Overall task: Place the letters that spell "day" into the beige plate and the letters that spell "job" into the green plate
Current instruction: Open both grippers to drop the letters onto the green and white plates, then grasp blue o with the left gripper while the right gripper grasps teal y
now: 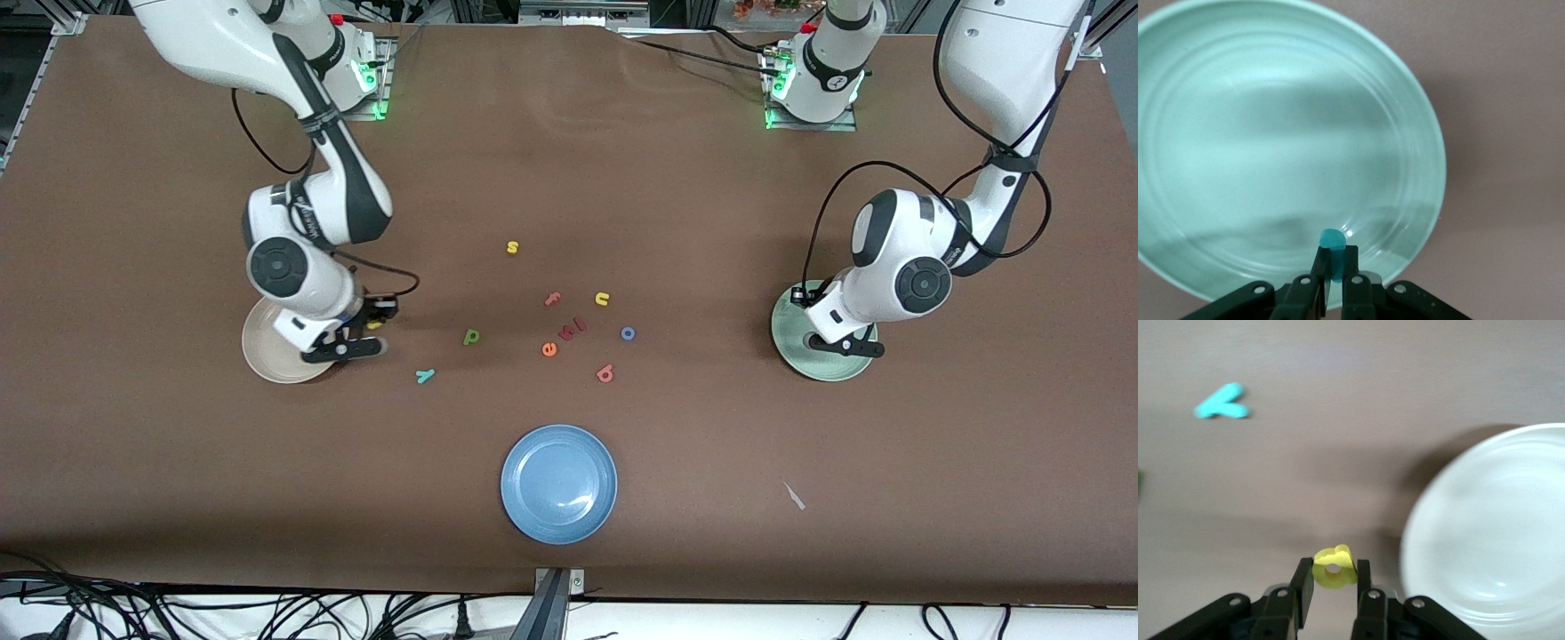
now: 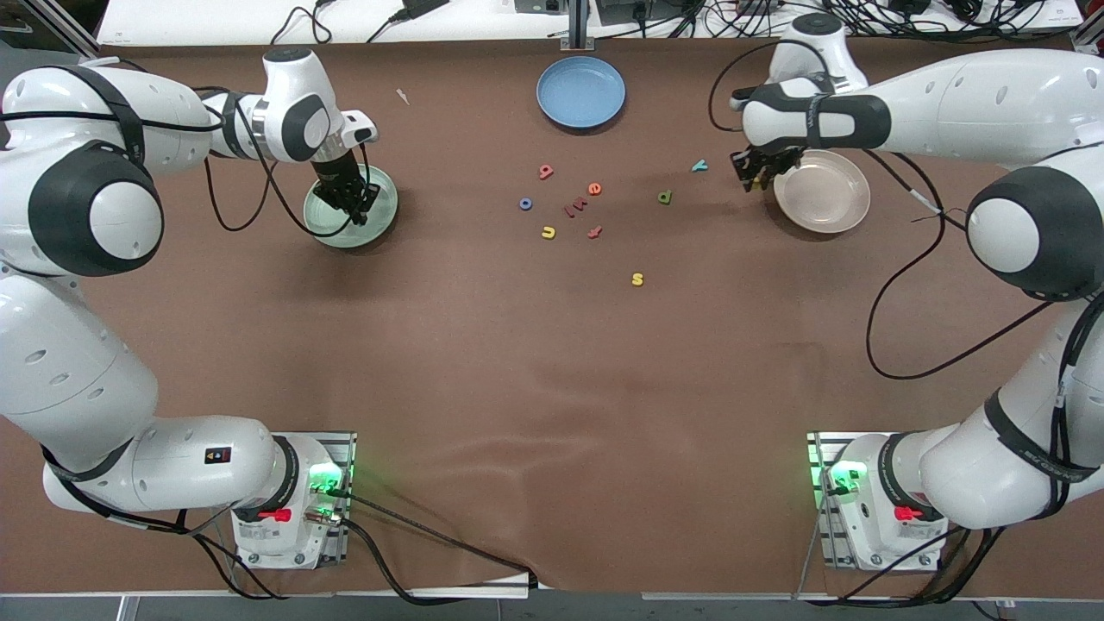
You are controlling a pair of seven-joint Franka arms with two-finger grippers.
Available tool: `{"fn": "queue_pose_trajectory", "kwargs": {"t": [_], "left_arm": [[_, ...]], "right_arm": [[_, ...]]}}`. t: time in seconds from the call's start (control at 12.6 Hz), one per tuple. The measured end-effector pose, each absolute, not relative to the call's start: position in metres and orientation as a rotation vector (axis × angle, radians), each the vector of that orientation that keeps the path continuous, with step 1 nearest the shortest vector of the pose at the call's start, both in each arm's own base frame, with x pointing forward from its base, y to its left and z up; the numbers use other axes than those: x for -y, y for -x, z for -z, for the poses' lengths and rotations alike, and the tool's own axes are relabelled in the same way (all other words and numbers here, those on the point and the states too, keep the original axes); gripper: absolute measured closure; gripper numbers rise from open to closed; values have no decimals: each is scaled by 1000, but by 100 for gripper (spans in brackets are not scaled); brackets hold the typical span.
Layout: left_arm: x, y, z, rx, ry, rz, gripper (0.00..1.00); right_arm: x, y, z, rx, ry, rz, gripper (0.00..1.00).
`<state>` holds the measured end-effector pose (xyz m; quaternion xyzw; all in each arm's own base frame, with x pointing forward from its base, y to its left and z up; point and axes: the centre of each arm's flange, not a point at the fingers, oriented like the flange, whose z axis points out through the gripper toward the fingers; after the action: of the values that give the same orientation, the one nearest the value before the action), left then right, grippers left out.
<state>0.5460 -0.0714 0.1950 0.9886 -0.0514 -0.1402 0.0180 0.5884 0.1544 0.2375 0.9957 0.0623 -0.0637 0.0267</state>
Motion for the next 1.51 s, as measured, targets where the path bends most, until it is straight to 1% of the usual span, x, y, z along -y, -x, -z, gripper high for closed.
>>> {"fn": "queue_pose_trajectory", "kwargs": {"t": [0.32, 0.4, 0.56, 0.63, 0.79, 0.95, 1.03, 1.11, 1.27, 1.51], "left_arm": [[69, -542, -179, 153, -3067, 427, 92], [69, -542, -178, 152, -3067, 427, 85], [66, -543, -178, 145, -3069, 421, 64], [65, -545, -181, 143, -3071, 411, 52], [65, -551, -196, 142, -3078, 379, 30], [65, -559, -224, 146, -3089, 345, 7], [68, -563, -240, 153, -3094, 324, 0], [72, -566, -256, 166, -3099, 304, 0], [92, -570, -280, 215, -3104, 275, 0], [147, -568, -288, 212, -3117, 250, 0]], "right_arm": [[-94, -605, -224, -168, -3059, 193, 70], [-84, -608, -222, -173, -3060, 189, 70], [-67, -615, -221, -155, -3062, 185, 70], [-62, -617, -221, -150, -3062, 183, 63], [-64, -619, -222, -154, -3064, 175, 41], [-76, -621, -224, -159, -3068, 162, 19], [-83, -621, -225, -159, -3070, 159, 7], [-90, -621, -225, -161, -3078, 157, 0], [-110, -623, -228, -123, -3137, 151, 0], [-145, -626, -230, -1, -3193, 144, 0]]}}
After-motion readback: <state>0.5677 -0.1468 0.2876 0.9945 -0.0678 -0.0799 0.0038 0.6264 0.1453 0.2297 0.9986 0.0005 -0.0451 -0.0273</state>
